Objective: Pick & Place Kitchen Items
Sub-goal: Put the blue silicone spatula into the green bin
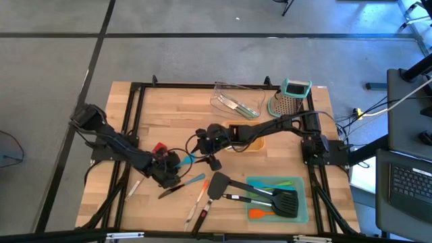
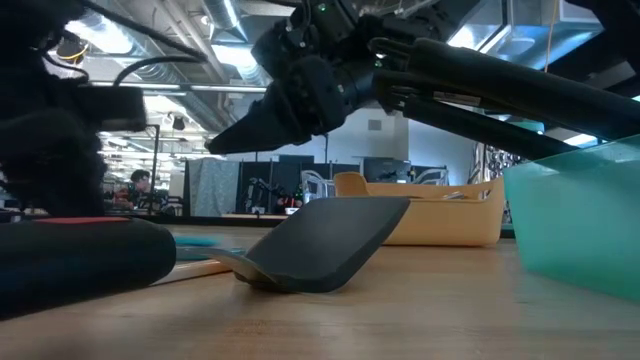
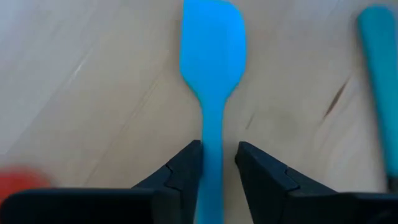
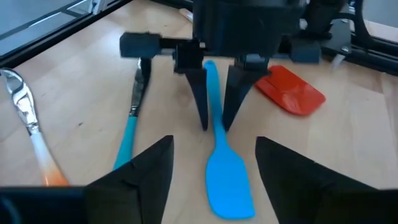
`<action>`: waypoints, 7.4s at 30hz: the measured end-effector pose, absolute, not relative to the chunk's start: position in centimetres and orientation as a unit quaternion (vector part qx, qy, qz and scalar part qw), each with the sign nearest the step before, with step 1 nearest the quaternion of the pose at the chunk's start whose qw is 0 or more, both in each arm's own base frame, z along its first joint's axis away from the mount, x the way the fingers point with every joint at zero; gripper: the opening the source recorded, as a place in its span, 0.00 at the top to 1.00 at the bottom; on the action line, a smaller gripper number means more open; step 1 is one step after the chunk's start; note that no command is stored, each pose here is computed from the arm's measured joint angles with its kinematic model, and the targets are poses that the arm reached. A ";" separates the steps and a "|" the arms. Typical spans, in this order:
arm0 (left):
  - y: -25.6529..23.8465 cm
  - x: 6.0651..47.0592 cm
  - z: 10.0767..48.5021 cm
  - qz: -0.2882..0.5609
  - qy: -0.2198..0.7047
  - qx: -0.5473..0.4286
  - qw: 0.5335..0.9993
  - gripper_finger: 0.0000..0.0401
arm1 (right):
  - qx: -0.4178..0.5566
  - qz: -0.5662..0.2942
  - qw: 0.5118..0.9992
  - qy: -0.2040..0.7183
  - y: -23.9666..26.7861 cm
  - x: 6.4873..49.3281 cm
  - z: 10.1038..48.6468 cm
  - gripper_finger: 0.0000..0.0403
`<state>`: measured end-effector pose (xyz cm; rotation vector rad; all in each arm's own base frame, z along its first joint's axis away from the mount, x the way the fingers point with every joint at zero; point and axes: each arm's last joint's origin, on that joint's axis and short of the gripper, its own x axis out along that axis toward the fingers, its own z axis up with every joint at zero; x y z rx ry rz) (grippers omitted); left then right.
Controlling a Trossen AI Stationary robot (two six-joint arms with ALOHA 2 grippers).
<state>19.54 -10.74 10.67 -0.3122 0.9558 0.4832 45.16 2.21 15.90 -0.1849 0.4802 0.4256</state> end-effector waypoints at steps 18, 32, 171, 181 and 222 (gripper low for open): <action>-9.9 21.3 10.9 0.218 0.430 -0.120 0.868 0.93 | -0.132 0.171 0.924 0.314 2.2 44.9 12.5 0.46; -6.8 23.5 11.1 0.216 0.425 -0.194 0.857 0.94 | -0.144 0.183 0.912 0.338 2.4 44.7 11.3 0.47; -7.3 23.6 11.3 0.180 0.431 -0.179 0.866 0.99 | -0.079 0.153 0.869 0.464 2.1 45.2 11.2 0.56; -7.8 23.4 11.3 0.180 0.429 -0.178 0.867 0.99 | -0.049 0.107 0.877 0.466 2.2 45.3 11.5 0.73; -19.0 18.6 19.0 0.268 0.005 -0.019 0.963 0.99 | -0.007 0.209 0.972 0.108 6.8 38.2 29.1 0.44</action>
